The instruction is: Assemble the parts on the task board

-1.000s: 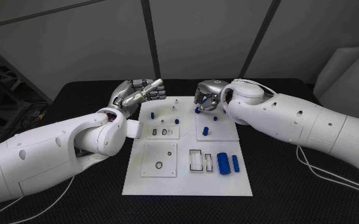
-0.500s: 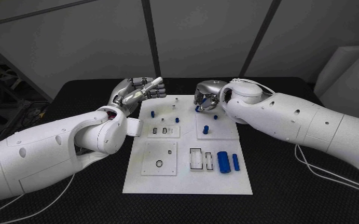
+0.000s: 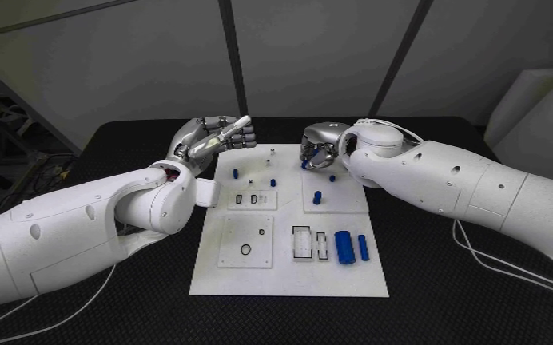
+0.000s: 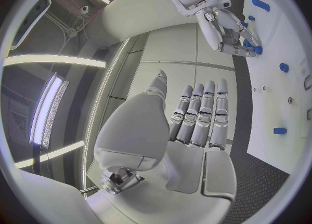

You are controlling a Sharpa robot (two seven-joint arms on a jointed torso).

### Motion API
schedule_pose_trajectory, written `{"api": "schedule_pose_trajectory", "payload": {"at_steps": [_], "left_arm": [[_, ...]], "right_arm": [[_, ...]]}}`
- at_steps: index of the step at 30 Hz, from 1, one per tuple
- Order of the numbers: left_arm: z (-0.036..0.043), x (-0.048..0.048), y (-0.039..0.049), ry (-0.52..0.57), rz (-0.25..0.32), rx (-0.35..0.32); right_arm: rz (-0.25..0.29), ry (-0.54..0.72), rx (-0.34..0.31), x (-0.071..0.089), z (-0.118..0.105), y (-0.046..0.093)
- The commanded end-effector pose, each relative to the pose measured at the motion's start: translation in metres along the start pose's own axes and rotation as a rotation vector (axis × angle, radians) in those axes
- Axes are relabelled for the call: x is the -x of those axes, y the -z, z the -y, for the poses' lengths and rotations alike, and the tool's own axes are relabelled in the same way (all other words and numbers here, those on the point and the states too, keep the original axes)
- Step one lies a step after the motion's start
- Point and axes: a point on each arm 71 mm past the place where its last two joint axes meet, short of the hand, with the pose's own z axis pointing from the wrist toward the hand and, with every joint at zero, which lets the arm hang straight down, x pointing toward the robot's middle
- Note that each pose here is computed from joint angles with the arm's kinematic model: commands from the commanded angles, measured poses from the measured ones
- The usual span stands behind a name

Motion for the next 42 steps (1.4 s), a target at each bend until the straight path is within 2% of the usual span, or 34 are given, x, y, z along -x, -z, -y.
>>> {"api": "schedule_pose_trajectory", "payload": {"at_steps": [1,9,15,19,25,28,35,42], "left_arm": [[0.0020,-0.0014,-0.0004,0.000,-0.015,-0.009],[0.0024,-0.0011,-0.0006,-0.001,-0.014,-0.009],[0.0029,-0.0010,-0.0006,-0.001,-0.014,-0.011],[0.0030,-0.0008,-0.0008,-0.001,-0.013,-0.011],[0.0031,0.0007,-0.0009,-0.003,-0.010,-0.011],[0.0033,0.0018,-0.0009,-0.004,-0.008,-0.011],[0.0039,0.0036,-0.0019,-0.007,-0.005,-0.013],[0.0041,0.0028,-0.0035,-0.006,-0.007,-0.015]], "right_arm": [[-0.018,0.007,0.014,0.000,-0.001,-0.001],[-0.032,0.013,0.019,-0.006,-0.002,-0.001],[-0.014,0.012,0.022,-0.005,-0.003,-0.002],[0.027,0.007,0.024,-0.003,-0.002,-0.001],[0.157,-0.011,0.050,0.007,-0.004,0.007],[0.204,-0.021,0.063,0.011,-0.007,0.010],[0.251,-0.036,0.065,0.015,-0.011,0.004],[0.270,-0.049,0.069,0.016,-0.019,-0.012]]}}
